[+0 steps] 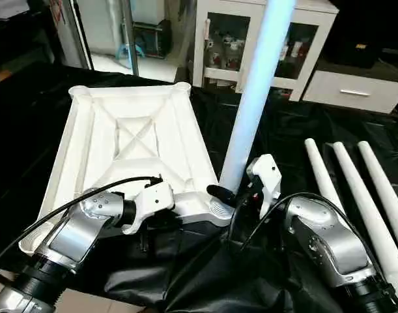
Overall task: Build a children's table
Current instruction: Insert table leg to table base
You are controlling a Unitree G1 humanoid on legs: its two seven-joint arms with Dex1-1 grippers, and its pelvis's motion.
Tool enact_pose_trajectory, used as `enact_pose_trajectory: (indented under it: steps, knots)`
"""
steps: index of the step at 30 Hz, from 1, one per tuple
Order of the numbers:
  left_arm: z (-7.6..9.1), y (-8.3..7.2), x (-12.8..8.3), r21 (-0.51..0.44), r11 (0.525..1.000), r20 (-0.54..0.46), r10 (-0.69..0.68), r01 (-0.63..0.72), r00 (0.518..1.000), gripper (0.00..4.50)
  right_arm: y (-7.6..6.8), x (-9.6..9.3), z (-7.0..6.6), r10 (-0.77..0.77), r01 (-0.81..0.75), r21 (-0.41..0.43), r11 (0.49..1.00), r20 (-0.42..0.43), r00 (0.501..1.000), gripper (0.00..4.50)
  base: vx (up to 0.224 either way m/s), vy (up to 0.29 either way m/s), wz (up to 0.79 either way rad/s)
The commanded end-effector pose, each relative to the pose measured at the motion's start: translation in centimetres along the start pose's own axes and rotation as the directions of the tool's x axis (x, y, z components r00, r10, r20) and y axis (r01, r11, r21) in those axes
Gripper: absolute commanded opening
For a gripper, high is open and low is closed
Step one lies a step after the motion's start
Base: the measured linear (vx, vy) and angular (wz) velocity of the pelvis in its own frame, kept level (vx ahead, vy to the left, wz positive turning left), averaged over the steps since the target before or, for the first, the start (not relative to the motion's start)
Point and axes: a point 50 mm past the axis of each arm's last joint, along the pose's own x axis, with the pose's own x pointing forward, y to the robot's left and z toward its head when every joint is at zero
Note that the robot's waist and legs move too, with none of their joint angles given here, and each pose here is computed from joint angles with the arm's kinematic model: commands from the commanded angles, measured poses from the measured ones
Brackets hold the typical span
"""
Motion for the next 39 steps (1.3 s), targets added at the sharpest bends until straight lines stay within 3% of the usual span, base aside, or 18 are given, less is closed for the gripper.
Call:
enact_pose_trajectory:
  steps: [1, 6, 12, 15, 17, 19, 23, 24, 29, 32, 34, 39]
  knots:
    - [0.8, -0.7, 1.0, 0.009, 0.999, 0.064, -0.043, 0.043, 0.997, 0.00, -0.5, -1.0, -4.4, -0.065, 0.083, 0.081, 0.993, -0.201, 0.977, 1.86, 0.000, 0.000, 0.00]
    - [0.6, -0.7, 1.0, -0.002, 1.000, 0.056, -0.028, 0.028, 0.998, 0.00, -0.5, -1.0, -4.7, -0.084, 0.101, 0.073, 0.992, -0.206, 0.975, 1.86, 0.000, 0.000, 0.00]
    - [0.5, 0.5, 1.2, -0.053, 0.995, 0.035, 0.082, -0.080, 0.996, 0.00, -1.8, -0.4, -5.1, -0.275, 0.293, 0.073, 0.953, -0.186, 0.943, 1.86, 0.000, 0.000, 0.00]
    - [1.7, 1.2, 1.8, -0.103, 0.986, 0.076, 0.136, -0.128, 0.988, 0.00, -3.0, 0.6, -5.2, -0.454, 0.474, 0.083, 0.877, -0.180, 0.872, 1.86, 0.000, 0.000, 0.00]
    - [2.2, 1.3, 2.1, -0.105, 0.984, 0.085, 0.151, -0.142, 0.985, 0.00, -3.3, 1.1, -5.2, -0.501, 0.522, 0.092, 0.848, -0.183, 0.846, 1.86, 0.000, 0.000, 0.00]
    - [3.3, 1.6, 3.0, -0.098, 0.978, 0.075, 0.190, -0.183, 0.979, 0.00, -3.9, 2.3, -5.2, -0.586, 0.611, 0.106, 0.784, -0.198, 0.786, 1.86, 0.000, 0.000, 0.00]
    - [5.7, 2.1, 4.5, -0.118, 0.962, 0.077, 0.254, -0.244, 0.964, 0.00, -4.4, 3.9, -5.3, -0.665, 0.699, 0.115, 0.706, -0.234, 0.710, 1.86, 0.000, 0.000, 0.00]
    - [5.7, 2.1, 4.5, -0.118, 0.962, 0.077, 0.254, -0.244, 0.964, 0.00, -4.4, 3.9, -5.3, -0.665, 0.699, 0.115, 0.706, -0.234, 0.710, 1.86, 0.000, 0.000, 0.00]
    - [9.1, 2.6, 6.2, -0.194, 0.910, 0.068, 0.386, -0.367, 0.920, 0.00, -5.2, 5.0, -5.2, -0.777, 0.821, 0.112, 0.560, -0.273, 0.568, 1.86, 0.000, 0.000, 0.00]
    - [9.8, 2.3, 6.8, -0.214, 0.898, 0.065, 0.406, -0.384, 0.912, 0.00, -5.7, 5.4, -4.6, -0.818, 0.854, 0.102, 0.510, -0.250, 0.518, 1.86, 0.000, 0.000, 0.00]
    - [9.8, 2.2, 6.8, -0.215, 0.898, 0.061, 0.406, -0.385, 0.912, 0.00, -5.8, 5.4, -4.5, -0.828, 0.861, 0.105, 0.497, -0.240, 0.507, 1.86, 0.000, 0.000, 0.00]
    - [9.0, 2.1, 6.4, -0.213, 0.897, 0.040, 0.404, -0.387, 0.914, 0.00, -5.7, 6.0, -3.9, -0.809, 0.835, 0.158, 0.526, -0.208, 0.549, 1.86, 0.000, 0.000, 0.00]
